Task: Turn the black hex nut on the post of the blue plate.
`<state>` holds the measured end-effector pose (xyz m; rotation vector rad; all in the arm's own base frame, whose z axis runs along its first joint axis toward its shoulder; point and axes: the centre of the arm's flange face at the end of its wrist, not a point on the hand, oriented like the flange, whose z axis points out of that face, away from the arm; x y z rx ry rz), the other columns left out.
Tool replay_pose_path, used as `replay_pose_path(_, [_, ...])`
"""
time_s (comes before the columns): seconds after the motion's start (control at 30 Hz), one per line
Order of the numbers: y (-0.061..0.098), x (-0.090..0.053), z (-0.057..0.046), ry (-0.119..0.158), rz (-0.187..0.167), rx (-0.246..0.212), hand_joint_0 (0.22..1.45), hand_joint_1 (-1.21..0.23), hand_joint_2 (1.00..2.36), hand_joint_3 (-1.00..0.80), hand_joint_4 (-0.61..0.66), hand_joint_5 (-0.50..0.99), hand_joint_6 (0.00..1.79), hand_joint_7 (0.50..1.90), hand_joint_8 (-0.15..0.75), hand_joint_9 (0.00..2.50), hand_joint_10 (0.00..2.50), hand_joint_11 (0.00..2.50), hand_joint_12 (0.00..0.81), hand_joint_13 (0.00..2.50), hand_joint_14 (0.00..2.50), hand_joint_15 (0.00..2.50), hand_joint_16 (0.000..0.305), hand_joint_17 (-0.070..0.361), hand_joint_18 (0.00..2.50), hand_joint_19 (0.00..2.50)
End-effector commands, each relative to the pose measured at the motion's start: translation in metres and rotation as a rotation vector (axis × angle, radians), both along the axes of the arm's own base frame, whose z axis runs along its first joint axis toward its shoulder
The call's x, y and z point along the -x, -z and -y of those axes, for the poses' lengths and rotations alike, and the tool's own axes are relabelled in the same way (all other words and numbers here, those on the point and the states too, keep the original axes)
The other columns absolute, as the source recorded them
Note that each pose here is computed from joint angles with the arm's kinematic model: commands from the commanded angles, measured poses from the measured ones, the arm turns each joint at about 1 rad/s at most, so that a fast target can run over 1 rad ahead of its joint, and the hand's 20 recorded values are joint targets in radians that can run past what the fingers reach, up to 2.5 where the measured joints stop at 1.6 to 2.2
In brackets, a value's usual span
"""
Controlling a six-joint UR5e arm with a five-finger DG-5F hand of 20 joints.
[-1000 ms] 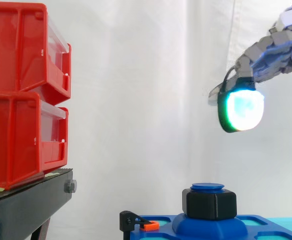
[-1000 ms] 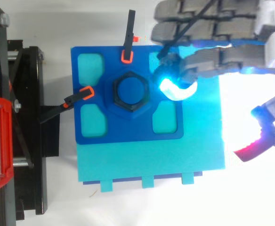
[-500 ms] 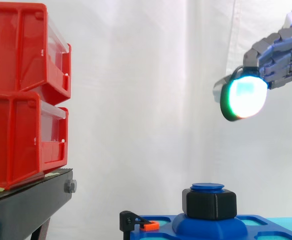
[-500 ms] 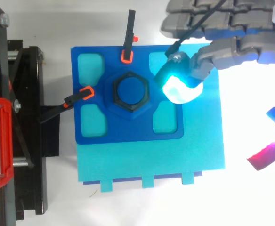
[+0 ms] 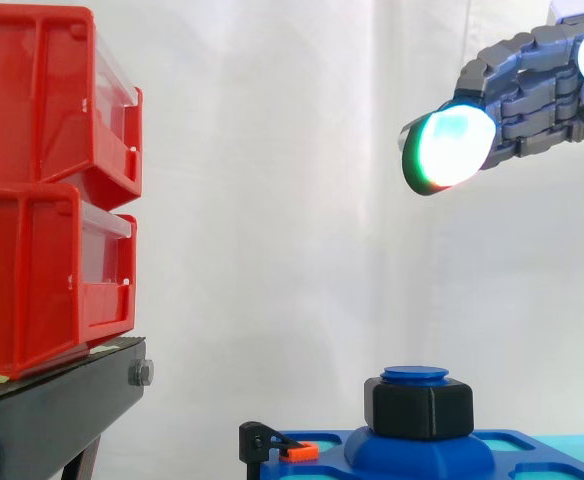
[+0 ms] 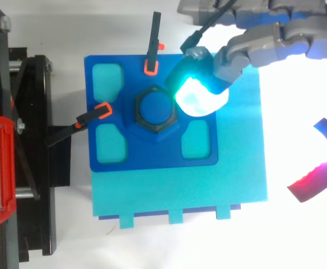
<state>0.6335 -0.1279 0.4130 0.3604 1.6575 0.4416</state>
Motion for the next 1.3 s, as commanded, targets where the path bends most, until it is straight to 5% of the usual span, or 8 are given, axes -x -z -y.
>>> replay_pose_path(0.0, [-0.0010,0.0003,0.0001,0.001,0.002,0.001,0.42,-0.45,1.00,-0.50,0.06,-0.26,0.50,0.62,0.137,0.00,0.00,0.00,0.350,0.00,0.00,0.00,0.065,0.146,0.00,0.00])
replay_pose_path(1.27, [0.0000,-0.0003,-0.0009,-0.001,0.001,0.001,0.44,-0.48,1.00,-0.50,0.04,-0.24,0.50,0.59,0.137,0.00,0.00,0.00,0.338,0.00,0.00,0.00,0.061,0.137,0.00,0.00])
